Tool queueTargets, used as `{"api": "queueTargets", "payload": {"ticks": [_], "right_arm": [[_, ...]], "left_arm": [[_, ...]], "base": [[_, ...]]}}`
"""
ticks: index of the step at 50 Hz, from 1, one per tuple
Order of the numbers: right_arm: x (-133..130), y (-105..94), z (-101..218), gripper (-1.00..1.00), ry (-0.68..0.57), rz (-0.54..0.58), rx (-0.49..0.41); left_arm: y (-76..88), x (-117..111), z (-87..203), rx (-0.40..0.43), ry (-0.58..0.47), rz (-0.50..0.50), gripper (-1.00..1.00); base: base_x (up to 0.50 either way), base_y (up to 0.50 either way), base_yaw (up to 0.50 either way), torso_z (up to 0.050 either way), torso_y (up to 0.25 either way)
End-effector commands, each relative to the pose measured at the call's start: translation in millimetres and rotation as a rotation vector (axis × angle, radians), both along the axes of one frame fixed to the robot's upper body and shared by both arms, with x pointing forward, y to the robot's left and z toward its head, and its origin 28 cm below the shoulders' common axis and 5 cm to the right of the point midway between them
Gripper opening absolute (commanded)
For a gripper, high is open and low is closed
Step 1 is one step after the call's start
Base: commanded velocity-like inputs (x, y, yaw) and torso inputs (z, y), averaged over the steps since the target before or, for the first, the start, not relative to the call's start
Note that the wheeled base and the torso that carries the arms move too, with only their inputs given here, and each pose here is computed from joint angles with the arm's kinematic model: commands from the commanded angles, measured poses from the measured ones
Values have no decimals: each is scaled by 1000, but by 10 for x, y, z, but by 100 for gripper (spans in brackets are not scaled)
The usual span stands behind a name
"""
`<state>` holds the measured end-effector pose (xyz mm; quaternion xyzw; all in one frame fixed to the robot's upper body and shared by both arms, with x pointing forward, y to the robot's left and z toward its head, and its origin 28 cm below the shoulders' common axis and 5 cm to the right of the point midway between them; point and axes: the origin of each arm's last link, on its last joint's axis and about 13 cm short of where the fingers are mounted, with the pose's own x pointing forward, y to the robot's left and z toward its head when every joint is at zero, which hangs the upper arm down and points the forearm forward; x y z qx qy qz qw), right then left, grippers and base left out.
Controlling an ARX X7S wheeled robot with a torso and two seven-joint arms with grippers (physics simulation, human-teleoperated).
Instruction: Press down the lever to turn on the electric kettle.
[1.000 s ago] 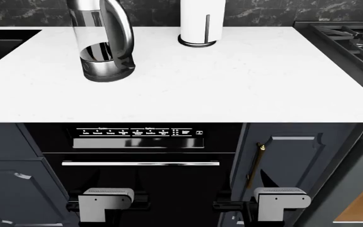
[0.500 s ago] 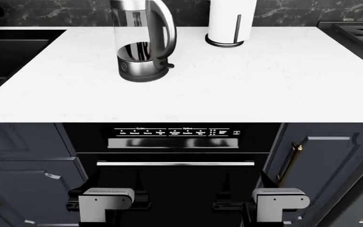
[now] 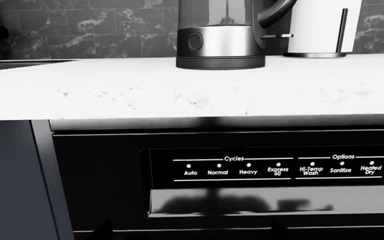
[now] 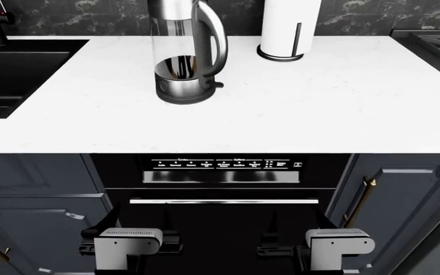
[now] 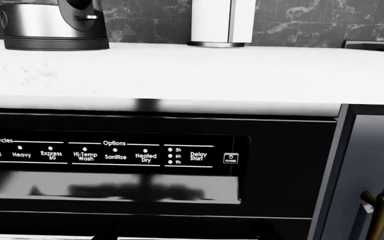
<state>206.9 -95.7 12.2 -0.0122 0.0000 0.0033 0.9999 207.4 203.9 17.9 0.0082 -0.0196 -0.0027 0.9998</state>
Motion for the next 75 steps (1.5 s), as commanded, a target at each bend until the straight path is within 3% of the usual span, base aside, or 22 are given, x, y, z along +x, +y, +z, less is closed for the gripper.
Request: {"api": "queueTargets", "payload": {"ticks": [1,39,47,55,75], "right_arm": [[-12,3,14,100,0,0,2],[-17,-10,18,100,-10,-2,22],[-97,-152,269,100,-76,-41,117],[-134,-200,622,100,-114,-45,160],[52,-284,1588,100,-158,58,64]], "left_arm": [[2,-1,-2,2,-15,-4,100],[0,-19,36,-17,-48,9,100],[47,-31,294,-104,-140,43,100],[60,13,571,-113,-162,63,100],[206,235,1551,-79,-250,64,100]], "base": [[0,0,0,50,0],[0,0,0,48,0],[0,0,0,0,0],[0,0,0,0,0],[0,0,0,0,0]]}}
